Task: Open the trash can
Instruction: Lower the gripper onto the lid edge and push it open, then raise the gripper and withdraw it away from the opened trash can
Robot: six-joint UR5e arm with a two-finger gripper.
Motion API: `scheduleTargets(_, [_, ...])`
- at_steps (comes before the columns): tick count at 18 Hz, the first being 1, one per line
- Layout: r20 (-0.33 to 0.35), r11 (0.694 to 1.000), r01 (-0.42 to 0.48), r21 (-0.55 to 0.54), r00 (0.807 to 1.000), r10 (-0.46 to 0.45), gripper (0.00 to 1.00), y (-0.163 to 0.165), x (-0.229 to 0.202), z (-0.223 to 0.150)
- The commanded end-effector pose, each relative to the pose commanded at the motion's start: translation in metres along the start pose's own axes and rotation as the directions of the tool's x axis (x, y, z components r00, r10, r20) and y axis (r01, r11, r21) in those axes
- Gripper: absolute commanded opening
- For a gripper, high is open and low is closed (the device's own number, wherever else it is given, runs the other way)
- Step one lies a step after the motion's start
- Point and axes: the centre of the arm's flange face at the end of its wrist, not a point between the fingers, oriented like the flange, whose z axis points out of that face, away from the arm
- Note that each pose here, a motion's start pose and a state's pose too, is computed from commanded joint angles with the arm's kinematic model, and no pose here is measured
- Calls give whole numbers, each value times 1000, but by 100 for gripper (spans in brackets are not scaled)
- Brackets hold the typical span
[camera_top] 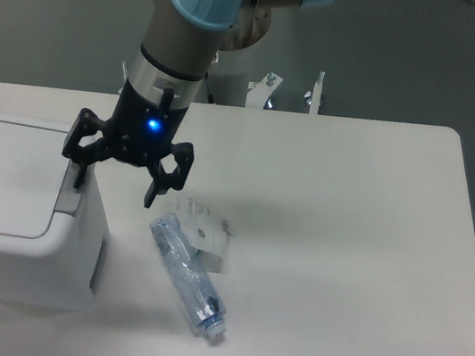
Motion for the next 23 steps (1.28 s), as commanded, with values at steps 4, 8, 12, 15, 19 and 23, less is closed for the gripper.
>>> scheduleTargets(4, [1,1000,1,-6,1000,-1,100,0,-1,4])
scheduleTargets(8, [1,1000,-1,-7,1000,1,100,0,0,5])
scheduleTargets(12, [2,1000,-3,-8,1000,3,100,0,0,5])
scheduleTargets(15, [2,1000,-3,-8,1000,3,100,-1,0,6])
scheduleTargets(19, [2,1000,-2,-9,1000,2,100,-1,-1,6])
scheduleTargets(23, [2,1000,-2,-9,1000,2,100,-1,-1,6])
